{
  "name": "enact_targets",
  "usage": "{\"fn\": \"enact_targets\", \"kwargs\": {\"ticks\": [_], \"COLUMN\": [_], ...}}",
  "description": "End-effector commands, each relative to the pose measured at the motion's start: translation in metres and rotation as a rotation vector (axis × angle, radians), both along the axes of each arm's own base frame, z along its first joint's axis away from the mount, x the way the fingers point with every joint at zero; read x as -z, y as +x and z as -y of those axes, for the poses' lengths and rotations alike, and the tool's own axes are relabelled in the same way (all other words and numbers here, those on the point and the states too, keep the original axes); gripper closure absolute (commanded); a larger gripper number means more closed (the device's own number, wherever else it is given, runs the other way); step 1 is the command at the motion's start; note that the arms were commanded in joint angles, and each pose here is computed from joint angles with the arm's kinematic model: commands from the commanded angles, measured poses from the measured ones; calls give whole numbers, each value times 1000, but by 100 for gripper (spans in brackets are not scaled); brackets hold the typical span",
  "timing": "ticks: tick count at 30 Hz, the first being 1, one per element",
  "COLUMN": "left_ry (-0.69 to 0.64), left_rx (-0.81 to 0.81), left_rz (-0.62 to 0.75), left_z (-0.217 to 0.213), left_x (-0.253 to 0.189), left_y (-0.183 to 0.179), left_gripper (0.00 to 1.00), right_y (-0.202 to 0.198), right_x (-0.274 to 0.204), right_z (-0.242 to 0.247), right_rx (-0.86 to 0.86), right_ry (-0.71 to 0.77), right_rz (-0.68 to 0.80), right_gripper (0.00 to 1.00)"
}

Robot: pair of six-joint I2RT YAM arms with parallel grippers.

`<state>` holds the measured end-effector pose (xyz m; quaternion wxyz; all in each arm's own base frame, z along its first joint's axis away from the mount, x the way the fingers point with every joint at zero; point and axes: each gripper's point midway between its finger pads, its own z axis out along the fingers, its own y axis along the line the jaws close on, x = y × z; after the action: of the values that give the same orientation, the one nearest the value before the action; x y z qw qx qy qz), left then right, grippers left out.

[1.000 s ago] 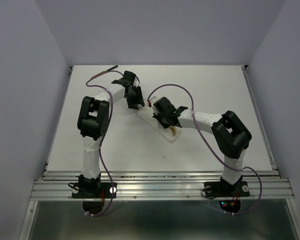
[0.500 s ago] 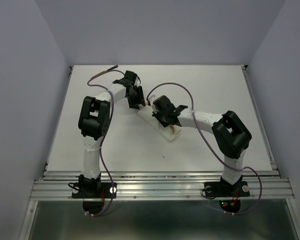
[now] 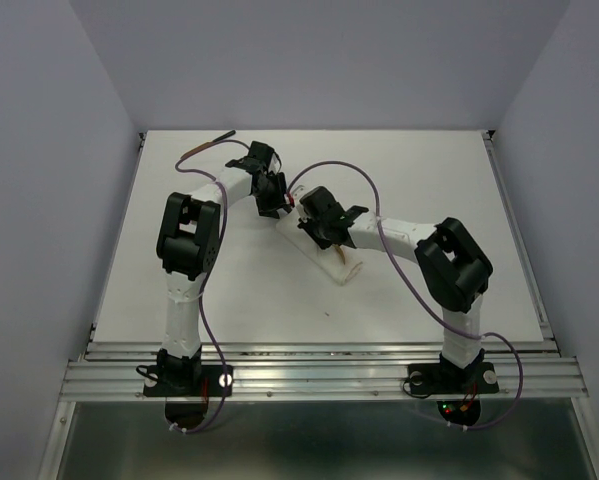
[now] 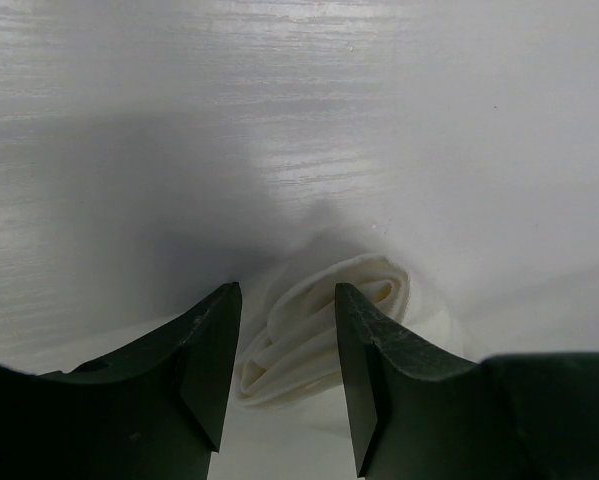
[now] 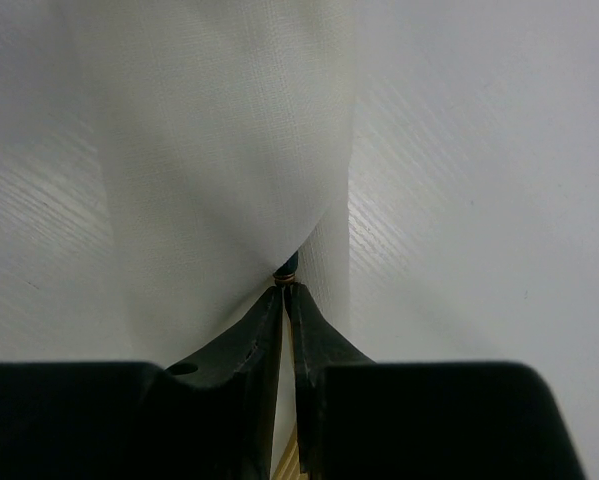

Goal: Fold the napkin into a case and place the utensils inside
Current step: Stuff the fork into the folded napkin.

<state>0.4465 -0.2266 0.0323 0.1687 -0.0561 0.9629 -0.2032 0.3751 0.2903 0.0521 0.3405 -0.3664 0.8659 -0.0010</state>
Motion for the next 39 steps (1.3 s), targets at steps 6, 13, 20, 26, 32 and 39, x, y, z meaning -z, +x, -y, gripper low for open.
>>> {"fn": "enact_targets", "kwargs": {"ticks": [6, 13, 20, 26, 32, 39], "left_ry": [18, 22, 17, 20, 17, 17], "left_rx": [39, 40, 40, 42, 43, 46], "left_rz": [-37, -37, -33, -31, -29, -28], "left_z": [4, 4, 5, 5, 6, 7], "left_x": [11, 12, 9, 8, 6, 5], "left_y": [-9, -10, -10, -10, -10, -11], "left_gripper": [46, 46, 46, 46, 46, 46], "right_y": [16, 20, 4, -13, -23, -31], "right_x": [-13, -25, -41, -52, -54, -45], "right_z": [-10, 3, 9, 16, 25, 33], "right_rx": [0, 49, 78, 129, 190, 312], "right_ry": [33, 26, 86, 173, 209, 289], "right_rz": [47, 82, 61, 60, 51, -12], "right_gripper": [84, 51, 51, 63, 55, 55]}}
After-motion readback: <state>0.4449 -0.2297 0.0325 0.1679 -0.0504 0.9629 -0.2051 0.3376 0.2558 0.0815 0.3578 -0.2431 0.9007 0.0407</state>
